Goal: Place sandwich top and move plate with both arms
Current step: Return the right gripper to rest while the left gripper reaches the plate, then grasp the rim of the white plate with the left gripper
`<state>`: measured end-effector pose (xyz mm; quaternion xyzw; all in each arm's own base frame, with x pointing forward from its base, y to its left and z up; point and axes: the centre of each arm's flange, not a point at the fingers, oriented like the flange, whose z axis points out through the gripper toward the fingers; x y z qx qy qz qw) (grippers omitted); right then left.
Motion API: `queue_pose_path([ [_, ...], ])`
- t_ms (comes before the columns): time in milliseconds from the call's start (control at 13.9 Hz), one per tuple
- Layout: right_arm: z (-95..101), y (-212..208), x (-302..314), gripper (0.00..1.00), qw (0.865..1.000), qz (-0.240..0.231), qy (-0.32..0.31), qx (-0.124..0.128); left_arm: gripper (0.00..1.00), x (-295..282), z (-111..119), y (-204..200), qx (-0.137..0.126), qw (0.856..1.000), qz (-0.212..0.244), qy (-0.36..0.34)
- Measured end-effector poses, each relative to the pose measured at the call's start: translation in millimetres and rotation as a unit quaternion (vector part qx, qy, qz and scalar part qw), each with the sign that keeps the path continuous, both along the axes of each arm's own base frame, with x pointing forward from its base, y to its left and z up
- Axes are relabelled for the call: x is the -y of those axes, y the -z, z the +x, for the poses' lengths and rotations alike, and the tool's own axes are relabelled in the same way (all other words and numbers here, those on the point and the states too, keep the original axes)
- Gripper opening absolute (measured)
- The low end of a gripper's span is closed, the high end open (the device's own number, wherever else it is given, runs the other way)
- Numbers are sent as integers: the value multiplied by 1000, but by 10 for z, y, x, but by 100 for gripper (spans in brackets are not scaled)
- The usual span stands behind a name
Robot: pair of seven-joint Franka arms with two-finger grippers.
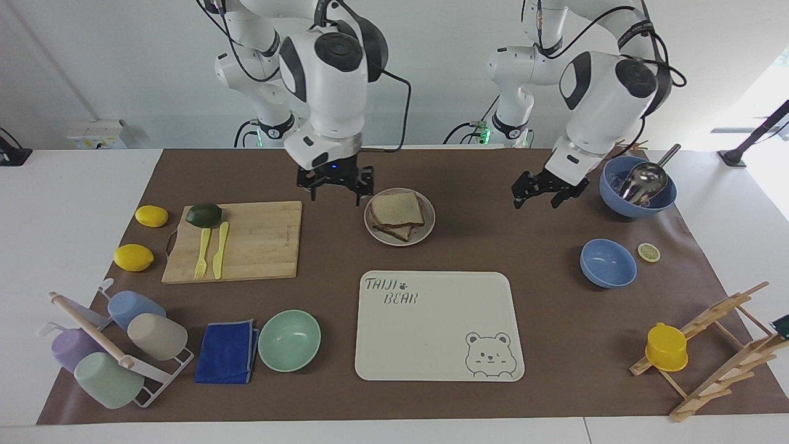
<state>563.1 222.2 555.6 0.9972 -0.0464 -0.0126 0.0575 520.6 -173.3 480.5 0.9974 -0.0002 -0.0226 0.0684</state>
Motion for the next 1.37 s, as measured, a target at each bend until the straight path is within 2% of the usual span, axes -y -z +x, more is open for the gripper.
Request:
queue_pose_path([
  [216, -18, -432, 977, 100, 999, 40, -1, -17, 100, 500, -295, 405, -22, 1000, -16, 1],
  [361, -71, -582, 1431, 100, 999, 46, -2, -21, 100, 752, -505, 739, -22, 999, -37, -7],
  [649, -124, -456, 1989, 100, 997, 49, -32, -46, 97, 1099, -955, 1329, -23, 998, -60, -18],
  [722, -117, -434, 2102, 100, 997, 51, -37, -46, 96, 1106, -998, 1379, -26, 998, -61, -20],
  [866, -105, -422, 2168, 100, 997, 51, -40, -44, 84, 1096, -1025, 1420, -31, 997, -60, -22],
  [938, -104, -412, 2169, 100, 997, 51, -41, -45, 83, 1110, -1053, 1448, -35, 997, -61, -23],
  [1082, -103, -415, 2170, 100, 996, 52, -51, -45, 71, 1172, -1109, 1504, -46, 996, -66, -25],
  [1371, -138, -412, 2361, 100, 996, 54, -42, -55, 69, 1221, -1160, 1609, -56, 996, -62, -21],
])
